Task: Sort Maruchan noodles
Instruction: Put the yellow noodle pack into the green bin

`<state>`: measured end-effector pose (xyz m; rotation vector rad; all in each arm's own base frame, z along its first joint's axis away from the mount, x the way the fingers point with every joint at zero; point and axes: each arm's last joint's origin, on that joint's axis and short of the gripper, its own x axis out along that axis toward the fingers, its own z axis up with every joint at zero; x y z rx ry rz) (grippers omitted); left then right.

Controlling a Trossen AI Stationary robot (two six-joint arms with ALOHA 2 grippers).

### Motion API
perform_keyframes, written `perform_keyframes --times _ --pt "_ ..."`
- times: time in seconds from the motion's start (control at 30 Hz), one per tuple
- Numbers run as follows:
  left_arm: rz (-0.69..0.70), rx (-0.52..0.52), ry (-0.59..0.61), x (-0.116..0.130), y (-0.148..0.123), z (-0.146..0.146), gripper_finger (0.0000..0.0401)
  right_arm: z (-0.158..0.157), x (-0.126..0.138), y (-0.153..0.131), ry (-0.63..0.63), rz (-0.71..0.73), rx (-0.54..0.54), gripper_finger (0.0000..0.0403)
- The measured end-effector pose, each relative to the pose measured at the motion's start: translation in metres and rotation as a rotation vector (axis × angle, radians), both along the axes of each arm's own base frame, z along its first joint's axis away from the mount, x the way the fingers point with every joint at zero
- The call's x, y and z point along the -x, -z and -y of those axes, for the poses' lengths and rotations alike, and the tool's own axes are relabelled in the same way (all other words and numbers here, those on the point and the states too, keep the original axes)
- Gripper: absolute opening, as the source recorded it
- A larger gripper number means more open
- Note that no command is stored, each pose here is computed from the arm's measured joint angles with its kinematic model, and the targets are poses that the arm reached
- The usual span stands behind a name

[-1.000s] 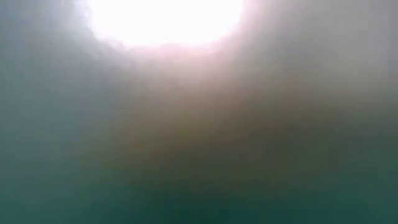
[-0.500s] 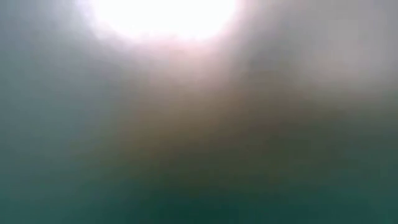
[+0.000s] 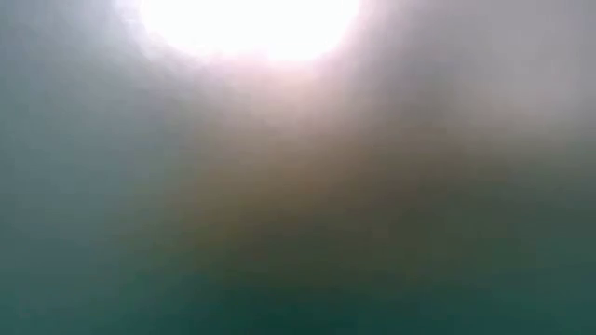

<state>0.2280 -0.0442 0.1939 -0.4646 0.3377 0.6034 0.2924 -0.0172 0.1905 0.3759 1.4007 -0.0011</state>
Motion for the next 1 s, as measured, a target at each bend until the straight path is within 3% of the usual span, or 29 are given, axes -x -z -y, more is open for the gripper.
perform_keyframes --times 0.2,0.37,0.53,0.87,1.0 --pt "-0.003 0.01 0.014 0.0 0.0 0.0 0.0094 -0.002 0.018 0.023 0.047 -0.106 -0.014 0.0155" --pt "-0.003 0.01 0.015 0.0 0.0 0.001 0.0094 -0.002 0.022 0.038 0.083 -0.088 0.008 0.0155" --pt "0.003 0.011 0.015 0.0 0.0 0.001 0.0094 -0.002 0.019 0.046 0.049 0.021 0.023 0.0155" --pt "0.013 0.014 0.014 -0.001 0.0 0.001 0.0094 0.001 -0.019 0.03 -0.063 0.475 0.094 0.0155" --pt "0.012 0.017 0.018 -0.001 0.0 0.001 0.0094 0.002 -0.025 0.011 -0.101 0.45 0.099 0.0155"
